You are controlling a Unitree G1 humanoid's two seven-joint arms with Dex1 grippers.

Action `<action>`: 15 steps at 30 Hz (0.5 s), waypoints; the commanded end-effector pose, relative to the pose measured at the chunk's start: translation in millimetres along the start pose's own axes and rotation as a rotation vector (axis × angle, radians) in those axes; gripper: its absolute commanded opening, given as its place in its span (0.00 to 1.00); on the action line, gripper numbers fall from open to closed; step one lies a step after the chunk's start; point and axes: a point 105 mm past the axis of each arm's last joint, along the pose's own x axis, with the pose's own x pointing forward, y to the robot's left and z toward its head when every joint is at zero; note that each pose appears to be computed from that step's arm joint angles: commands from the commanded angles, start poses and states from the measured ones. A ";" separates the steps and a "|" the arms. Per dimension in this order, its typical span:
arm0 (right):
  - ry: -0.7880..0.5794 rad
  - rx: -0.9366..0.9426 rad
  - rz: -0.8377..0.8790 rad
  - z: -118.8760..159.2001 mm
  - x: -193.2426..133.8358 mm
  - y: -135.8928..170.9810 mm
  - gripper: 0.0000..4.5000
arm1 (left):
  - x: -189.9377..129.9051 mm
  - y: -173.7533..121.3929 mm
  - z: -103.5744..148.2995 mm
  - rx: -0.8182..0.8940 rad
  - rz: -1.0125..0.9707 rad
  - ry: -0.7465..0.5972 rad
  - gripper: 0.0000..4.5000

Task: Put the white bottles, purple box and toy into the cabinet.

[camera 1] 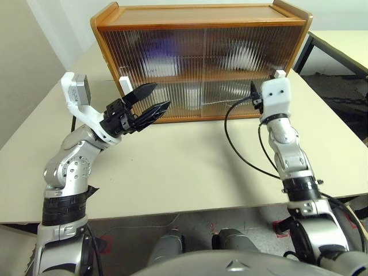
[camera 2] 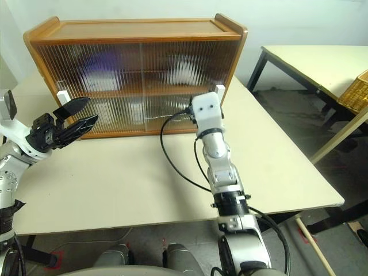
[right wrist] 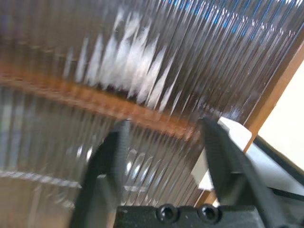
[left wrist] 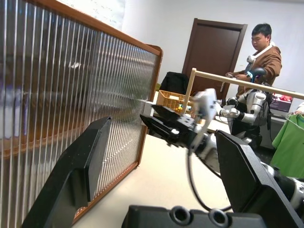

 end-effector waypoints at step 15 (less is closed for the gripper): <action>0.049 0.218 0.064 -58.8 -49.9 -69.6 1.00 | -97.1 35.6 -32.1 0.064 0.490 -0.034 1.00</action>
